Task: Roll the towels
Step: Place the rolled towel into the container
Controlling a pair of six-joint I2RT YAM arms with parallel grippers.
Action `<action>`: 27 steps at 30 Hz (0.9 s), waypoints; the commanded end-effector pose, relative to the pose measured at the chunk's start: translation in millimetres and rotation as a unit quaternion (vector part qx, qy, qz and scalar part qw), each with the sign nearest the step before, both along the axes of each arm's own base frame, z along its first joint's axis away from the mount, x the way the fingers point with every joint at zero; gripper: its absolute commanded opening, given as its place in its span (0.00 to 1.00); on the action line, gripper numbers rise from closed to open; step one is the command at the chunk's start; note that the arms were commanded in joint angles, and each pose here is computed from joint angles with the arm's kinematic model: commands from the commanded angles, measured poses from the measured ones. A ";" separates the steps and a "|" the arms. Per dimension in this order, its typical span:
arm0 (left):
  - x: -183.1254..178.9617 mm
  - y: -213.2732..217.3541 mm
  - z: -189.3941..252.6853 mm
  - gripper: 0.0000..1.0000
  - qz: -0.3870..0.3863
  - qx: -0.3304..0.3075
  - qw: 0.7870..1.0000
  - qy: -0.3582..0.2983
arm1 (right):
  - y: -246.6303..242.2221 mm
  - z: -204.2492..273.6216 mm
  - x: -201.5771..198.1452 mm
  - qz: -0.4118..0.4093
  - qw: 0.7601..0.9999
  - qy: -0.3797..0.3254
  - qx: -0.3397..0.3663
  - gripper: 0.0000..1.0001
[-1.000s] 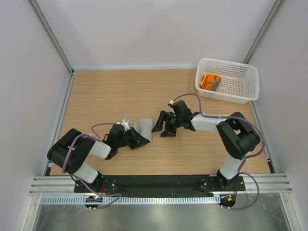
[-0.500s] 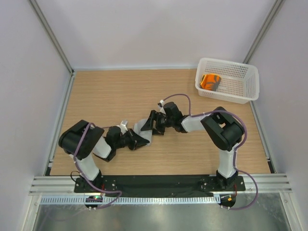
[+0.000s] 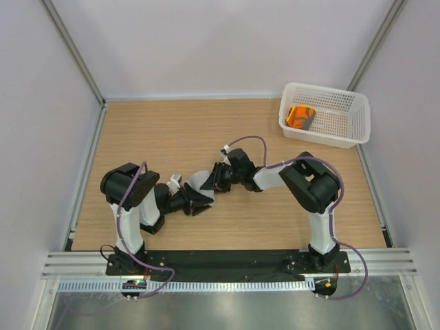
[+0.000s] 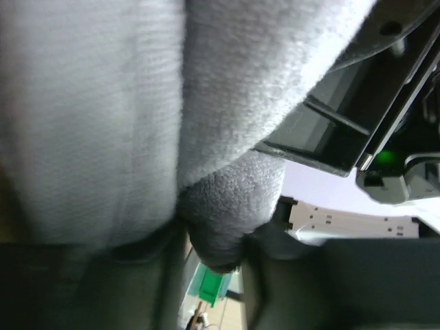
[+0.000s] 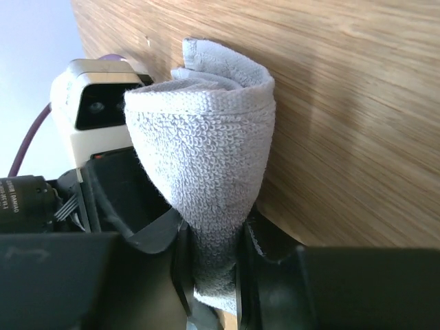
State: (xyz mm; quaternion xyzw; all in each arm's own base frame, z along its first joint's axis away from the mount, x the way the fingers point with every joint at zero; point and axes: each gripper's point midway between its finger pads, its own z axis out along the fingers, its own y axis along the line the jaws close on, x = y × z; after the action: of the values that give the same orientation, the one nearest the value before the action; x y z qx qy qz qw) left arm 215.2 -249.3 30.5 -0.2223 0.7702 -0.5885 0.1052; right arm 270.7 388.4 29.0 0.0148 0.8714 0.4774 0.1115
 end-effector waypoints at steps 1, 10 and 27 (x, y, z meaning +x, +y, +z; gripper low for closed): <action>1.0 -3.1 19.0 0.41 -0.004 -0.025 0.999 -0.027 | 13.8 13.9 4.1 0.011 0.999 -0.034 -0.011 0.01; 0.4 -5.0 49.0 0.99 -0.011 -0.048 0.997 -0.066 | -14.7 54.1 45.1 -0.003 0.992 -0.099 -0.084 0.01; 27.9 1.5 57.8 1.00 -0.016 0.104 0.985 -0.134 | -144.1 170.4 143.6 -0.100 0.960 -0.193 -0.177 0.01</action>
State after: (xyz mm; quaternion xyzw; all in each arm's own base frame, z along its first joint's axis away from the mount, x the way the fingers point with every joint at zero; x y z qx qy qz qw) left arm 239.9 -256.5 109.8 -0.1374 0.7630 -0.5995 0.1988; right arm 395.6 275.5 146.8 -0.0035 0.9103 0.3143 0.2693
